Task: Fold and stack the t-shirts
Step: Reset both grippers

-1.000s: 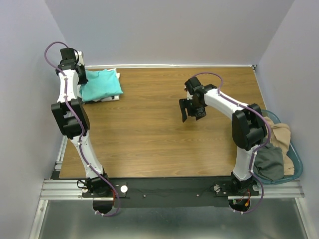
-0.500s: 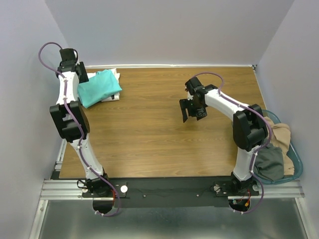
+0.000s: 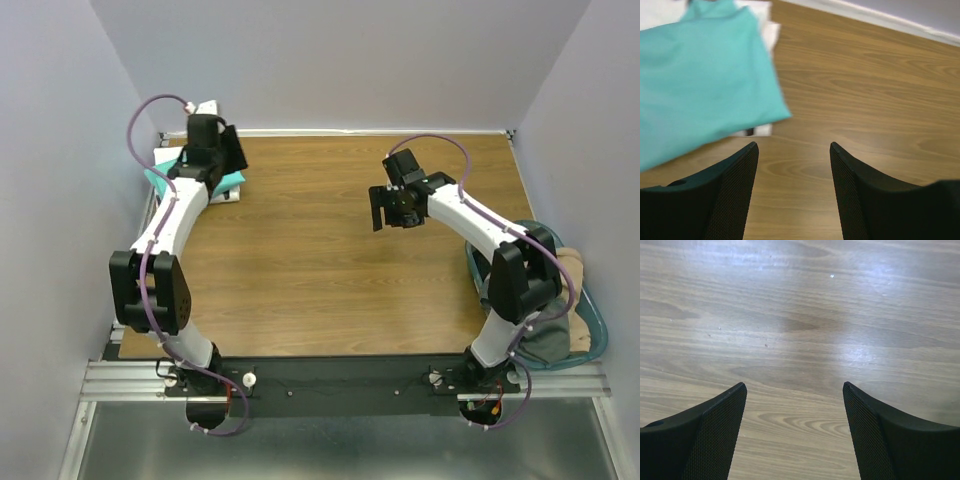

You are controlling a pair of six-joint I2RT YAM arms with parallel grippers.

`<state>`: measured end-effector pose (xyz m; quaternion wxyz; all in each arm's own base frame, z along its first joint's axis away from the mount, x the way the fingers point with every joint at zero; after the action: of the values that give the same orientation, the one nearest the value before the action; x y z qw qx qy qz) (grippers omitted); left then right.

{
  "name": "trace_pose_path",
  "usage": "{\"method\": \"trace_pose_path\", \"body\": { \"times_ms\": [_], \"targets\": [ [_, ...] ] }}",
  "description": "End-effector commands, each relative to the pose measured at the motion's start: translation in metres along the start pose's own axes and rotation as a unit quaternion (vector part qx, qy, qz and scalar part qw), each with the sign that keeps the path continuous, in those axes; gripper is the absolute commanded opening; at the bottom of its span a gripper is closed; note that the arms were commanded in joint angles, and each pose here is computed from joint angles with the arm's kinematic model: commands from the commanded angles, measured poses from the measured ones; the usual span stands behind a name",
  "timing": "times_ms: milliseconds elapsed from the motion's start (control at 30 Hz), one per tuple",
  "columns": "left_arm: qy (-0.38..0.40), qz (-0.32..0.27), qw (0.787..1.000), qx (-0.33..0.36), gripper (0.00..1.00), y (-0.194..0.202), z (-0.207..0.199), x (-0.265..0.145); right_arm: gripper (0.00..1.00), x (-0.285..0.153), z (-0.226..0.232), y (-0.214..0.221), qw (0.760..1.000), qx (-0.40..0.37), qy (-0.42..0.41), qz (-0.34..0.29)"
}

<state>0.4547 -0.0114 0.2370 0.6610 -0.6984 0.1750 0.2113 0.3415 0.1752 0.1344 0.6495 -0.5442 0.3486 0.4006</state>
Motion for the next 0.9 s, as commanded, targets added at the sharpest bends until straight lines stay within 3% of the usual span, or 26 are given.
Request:
{"method": "trace_pose_path", "body": {
  "times_ms": [0,267,533,867],
  "targets": [
    [0.055,-0.071,0.996,-0.025,0.67,-0.017,-0.068,-0.03,0.85,-0.02,-0.004,-0.021,0.996,0.024,0.002,-0.086],
    [0.114,-0.124,0.985,-0.019,0.67,-0.006,-0.123,-0.089,0.85,-0.041,-0.012,-0.025,0.986,0.048,-0.013,-0.159],
    [0.137,-0.178,0.974,-0.038,0.71,0.005,-0.121,-0.141,0.85,-0.05,-0.02,-0.019,0.978,0.063,-0.021,-0.196],
    [0.13,-0.198,0.971,-0.044,0.72,0.006,-0.113,-0.157,0.85,-0.06,-0.031,-0.016,0.97,0.085,-0.008,-0.226]
  ]
}}
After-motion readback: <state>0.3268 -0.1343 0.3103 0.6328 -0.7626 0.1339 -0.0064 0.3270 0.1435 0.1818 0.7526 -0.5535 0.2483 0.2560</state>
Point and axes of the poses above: each gripper's point midway between its finger pads, its own x axis out along the fingers, its own z axis along the line the jaws close on, y = z × x, the point moved 4 cm from there along -x, back along the fingers, and after that the axes turned 12 degrees about x, right-handed, at the moved point
